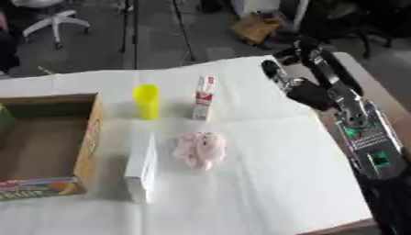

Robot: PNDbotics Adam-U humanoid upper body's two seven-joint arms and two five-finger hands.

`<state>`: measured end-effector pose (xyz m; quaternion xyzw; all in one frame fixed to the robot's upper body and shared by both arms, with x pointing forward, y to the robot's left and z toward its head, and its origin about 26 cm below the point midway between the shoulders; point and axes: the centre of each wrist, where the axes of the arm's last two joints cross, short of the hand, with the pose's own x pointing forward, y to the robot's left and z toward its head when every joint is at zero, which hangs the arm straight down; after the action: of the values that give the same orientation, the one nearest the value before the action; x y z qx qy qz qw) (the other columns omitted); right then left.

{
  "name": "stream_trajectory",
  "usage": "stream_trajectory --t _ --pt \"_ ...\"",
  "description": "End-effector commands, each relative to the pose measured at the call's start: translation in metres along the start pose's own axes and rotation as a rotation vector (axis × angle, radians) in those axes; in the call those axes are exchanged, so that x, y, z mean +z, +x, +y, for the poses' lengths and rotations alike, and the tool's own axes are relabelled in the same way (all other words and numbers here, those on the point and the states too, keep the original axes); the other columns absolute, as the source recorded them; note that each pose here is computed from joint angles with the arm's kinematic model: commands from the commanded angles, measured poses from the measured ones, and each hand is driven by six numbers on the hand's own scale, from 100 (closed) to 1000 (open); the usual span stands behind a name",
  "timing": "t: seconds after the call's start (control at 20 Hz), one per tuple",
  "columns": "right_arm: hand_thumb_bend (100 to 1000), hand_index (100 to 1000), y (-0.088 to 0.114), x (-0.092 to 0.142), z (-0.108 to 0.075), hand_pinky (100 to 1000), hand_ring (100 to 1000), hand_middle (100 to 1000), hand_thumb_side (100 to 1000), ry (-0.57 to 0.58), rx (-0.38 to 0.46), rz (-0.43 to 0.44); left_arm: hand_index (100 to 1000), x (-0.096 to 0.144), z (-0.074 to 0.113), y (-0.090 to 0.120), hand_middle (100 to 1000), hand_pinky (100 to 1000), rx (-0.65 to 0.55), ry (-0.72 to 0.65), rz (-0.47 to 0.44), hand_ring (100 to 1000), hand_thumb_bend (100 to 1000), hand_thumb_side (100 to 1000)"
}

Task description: Pick up objects on the table and place them in the box.

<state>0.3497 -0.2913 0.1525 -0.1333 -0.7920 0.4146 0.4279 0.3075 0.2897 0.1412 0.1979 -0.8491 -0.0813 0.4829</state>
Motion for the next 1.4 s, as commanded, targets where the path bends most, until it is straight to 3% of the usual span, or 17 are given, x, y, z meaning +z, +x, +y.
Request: stream_trajectory --t 0.05,0.4,0.7,1.0,1.1,1.15,1.4 --pt "453 887 0.001 -0.008 -0.013 770 791 931 678 0.14 0.073 -0.037 770 -0.003 0.003 0.007 628 661 -0.011 -0.002 -0.029 714 543 909" --pt "491 886 -0.002 -0.029 -0.008 776 799 927 657 0.278 0.149 -0.066 769 -0.002 0.002 0.006 627 662 -0.011 -0.008 -0.028 713 542 909" --pt "551 889 -0.008 -0.056 0.012 789 812 916 613 0.437 0.248 -0.067 769 -0.002 0.001 0.006 627 662 -0.008 -0.015 -0.028 713 541 909" --pt "584 896 -0.022 -0.075 0.034 797 823 924 605 0.608 0.345 -0.028 769 -0.002 0.0 0.006 626 662 -0.004 -0.02 -0.029 712 539 910" --pt "584 896 -0.026 -0.076 0.037 797 823 924 605 0.623 0.359 -0.025 769 -0.002 0.0 0.006 626 662 -0.004 -0.02 -0.029 712 539 910" --pt "635 900 -0.027 -0.077 0.038 806 833 922 587 0.632 0.366 -0.021 769 -0.002 0.0 0.006 626 662 -0.003 -0.021 -0.029 712 539 910" --pt "646 901 -0.034 -0.088 0.044 814 840 918 588 0.683 0.406 0.038 769 -0.002 -0.001 0.006 626 662 0.0 -0.025 -0.029 711 539 910"
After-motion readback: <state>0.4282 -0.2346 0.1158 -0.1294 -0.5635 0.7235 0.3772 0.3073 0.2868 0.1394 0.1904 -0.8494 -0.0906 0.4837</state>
